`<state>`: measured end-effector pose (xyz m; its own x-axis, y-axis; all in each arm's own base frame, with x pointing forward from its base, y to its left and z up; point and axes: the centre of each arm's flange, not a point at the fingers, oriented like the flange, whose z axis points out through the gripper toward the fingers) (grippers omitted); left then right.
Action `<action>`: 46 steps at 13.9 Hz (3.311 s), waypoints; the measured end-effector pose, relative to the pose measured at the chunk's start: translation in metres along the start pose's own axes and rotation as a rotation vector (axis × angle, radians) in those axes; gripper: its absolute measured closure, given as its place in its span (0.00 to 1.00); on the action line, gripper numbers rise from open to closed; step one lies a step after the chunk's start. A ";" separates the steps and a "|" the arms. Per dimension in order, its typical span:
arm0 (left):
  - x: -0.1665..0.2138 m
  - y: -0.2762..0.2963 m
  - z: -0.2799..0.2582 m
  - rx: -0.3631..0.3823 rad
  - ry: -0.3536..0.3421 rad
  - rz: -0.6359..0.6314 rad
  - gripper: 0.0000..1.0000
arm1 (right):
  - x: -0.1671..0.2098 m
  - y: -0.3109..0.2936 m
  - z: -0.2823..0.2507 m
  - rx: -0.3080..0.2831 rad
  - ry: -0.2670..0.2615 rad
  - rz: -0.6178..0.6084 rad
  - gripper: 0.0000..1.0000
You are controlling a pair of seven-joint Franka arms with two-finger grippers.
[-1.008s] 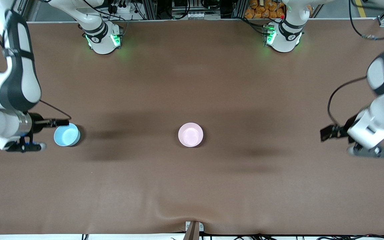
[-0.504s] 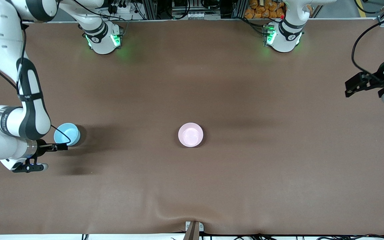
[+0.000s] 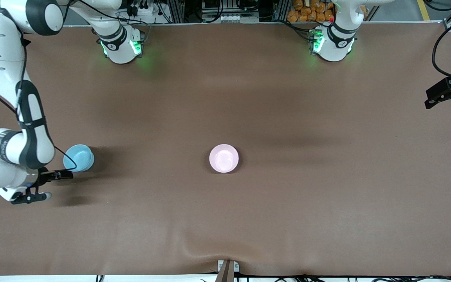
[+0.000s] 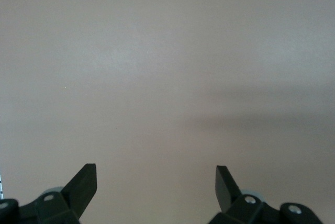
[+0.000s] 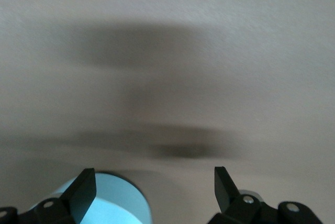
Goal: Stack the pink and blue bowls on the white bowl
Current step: 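Lower the right gripper onto the blue bowl rim and grasp it, then lift the blue bowl and carry it toward the pink bowl, then lower the blue bowl into the pink bowl with the right gripper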
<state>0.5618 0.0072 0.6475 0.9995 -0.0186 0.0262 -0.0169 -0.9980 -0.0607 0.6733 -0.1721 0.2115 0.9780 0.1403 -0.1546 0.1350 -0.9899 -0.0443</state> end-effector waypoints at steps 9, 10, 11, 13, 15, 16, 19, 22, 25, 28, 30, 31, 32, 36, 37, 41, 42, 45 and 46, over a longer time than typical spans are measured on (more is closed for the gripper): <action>0.000 0.012 0.010 -0.003 -0.021 0.024 0.00 | -0.028 0.004 0.027 0.095 -0.149 -0.005 0.00; 0.000 0.017 0.010 -0.004 -0.020 0.033 0.00 | -0.029 0.003 0.027 0.096 -0.151 -0.005 0.07; 0.000 0.021 0.009 -0.006 -0.018 0.040 0.00 | -0.029 0.003 0.027 0.098 -0.154 -0.005 0.19; 0.000 0.025 0.009 -0.026 -0.017 0.043 0.00 | -0.031 0.003 0.027 0.102 -0.163 -0.005 0.44; 0.000 0.026 0.009 -0.035 -0.018 0.039 0.00 | -0.031 0.003 0.028 0.102 -0.164 -0.004 0.66; 0.000 0.026 0.009 -0.038 -0.018 0.038 0.00 | -0.032 0.003 0.028 0.103 -0.165 -0.004 0.78; 0.000 0.024 0.009 -0.045 -0.018 0.034 0.00 | -0.034 0.001 0.021 0.113 -0.177 -0.007 0.97; 0.000 0.019 0.009 -0.045 -0.019 0.016 0.00 | -0.029 -0.014 -0.008 0.117 -0.146 -0.032 0.97; 0.000 0.009 0.011 -0.044 -0.024 -0.017 0.00 | -0.012 -0.079 -0.038 0.235 -0.098 -0.071 0.97; 0.000 0.010 0.011 -0.049 -0.024 -0.017 0.00 | 0.003 -0.157 -0.039 0.297 -0.125 -0.045 0.97; 0.000 0.012 0.011 -0.056 -0.024 -0.015 0.00 | 0.009 -0.221 -0.035 0.332 -0.160 -0.009 0.97; 0.000 0.012 0.011 -0.057 -0.024 -0.014 0.00 | 0.011 -0.254 -0.033 0.351 -0.177 0.015 0.97; 0.000 0.013 0.011 -0.057 -0.024 -0.012 0.00 | 0.011 -0.289 -0.032 0.367 -0.196 0.039 0.97; 0.000 0.016 0.012 -0.058 -0.026 -0.007 0.00 | 0.006 -0.413 -0.030 0.394 -0.204 0.152 0.97; 0.000 0.017 0.013 -0.058 -0.027 -0.006 0.00 | 0.004 -0.441 -0.030 0.384 -0.188 0.188 0.97; 0.000 0.018 0.013 -0.058 -0.027 -0.004 0.00 | -0.017 -0.537 -0.029 0.352 -0.150 0.245 0.97; 0.000 0.018 0.013 -0.058 -0.027 -0.003 0.00 | -0.019 -0.546 -0.030 0.351 -0.146 0.245 0.97; 0.000 0.019 0.013 -0.061 -0.027 -0.002 0.00 | -0.013 -0.542 -0.027 0.348 -0.141 0.258 0.97; 0.000 0.020 0.013 -0.066 -0.027 -0.002 0.00 | -0.010 -0.541 -0.025 0.348 -0.134 0.268 0.97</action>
<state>0.5622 -0.0118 0.6335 0.9999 -0.0159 -0.0012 -0.0159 -0.9999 0.0055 0.5942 0.3614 0.2612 0.9388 -0.0951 -0.3311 -0.2038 -0.9283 -0.3111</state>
